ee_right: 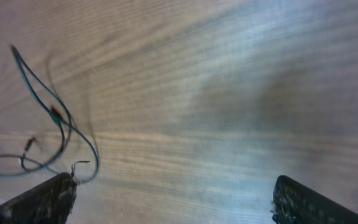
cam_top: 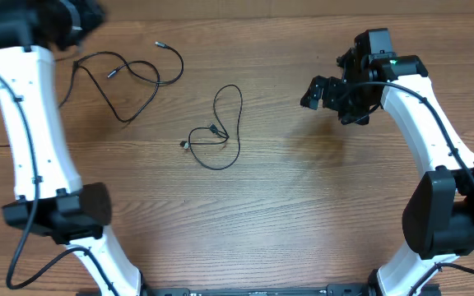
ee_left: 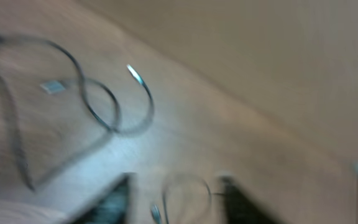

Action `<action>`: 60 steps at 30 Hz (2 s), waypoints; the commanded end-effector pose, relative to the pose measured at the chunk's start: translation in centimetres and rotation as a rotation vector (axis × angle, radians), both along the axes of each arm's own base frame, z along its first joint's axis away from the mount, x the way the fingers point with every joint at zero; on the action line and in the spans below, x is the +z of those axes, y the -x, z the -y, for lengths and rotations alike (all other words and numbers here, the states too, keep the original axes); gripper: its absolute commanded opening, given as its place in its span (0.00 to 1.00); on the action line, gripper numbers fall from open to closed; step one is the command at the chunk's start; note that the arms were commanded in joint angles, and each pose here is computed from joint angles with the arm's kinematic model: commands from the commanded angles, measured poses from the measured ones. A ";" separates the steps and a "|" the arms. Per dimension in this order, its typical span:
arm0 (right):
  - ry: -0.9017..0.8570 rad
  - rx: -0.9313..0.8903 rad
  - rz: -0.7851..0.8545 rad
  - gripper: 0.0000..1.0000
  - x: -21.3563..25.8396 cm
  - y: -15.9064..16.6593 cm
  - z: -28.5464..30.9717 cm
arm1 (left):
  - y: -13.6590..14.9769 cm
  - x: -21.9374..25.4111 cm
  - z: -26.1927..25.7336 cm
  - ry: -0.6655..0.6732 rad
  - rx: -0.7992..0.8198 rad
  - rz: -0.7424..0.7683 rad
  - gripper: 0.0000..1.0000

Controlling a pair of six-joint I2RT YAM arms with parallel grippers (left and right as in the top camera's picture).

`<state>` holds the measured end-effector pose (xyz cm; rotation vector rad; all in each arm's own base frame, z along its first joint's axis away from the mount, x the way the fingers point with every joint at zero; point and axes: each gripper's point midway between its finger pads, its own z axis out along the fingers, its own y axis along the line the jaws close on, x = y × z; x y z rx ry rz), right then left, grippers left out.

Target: Untangle cables

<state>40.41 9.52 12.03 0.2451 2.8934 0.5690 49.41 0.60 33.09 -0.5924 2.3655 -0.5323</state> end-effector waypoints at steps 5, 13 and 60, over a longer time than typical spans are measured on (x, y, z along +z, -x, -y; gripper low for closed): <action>0.064 -0.049 -0.049 1.00 -0.4 0.8 2.4 | 2.2 -5.2 9.2 -0.135 -0.263 -0.174 1.00; 0.141 -0.074 -0.053 1.00 -0.8 0.9 4.1 | 6.7 -12.0 17.1 -0.163 -0.434 -0.455 0.99; 0.152 -0.073 -0.045 1.00 -0.8 0.7 4.3 | 5.5 -17.3 18.4 -0.394 -0.185 -0.555 0.04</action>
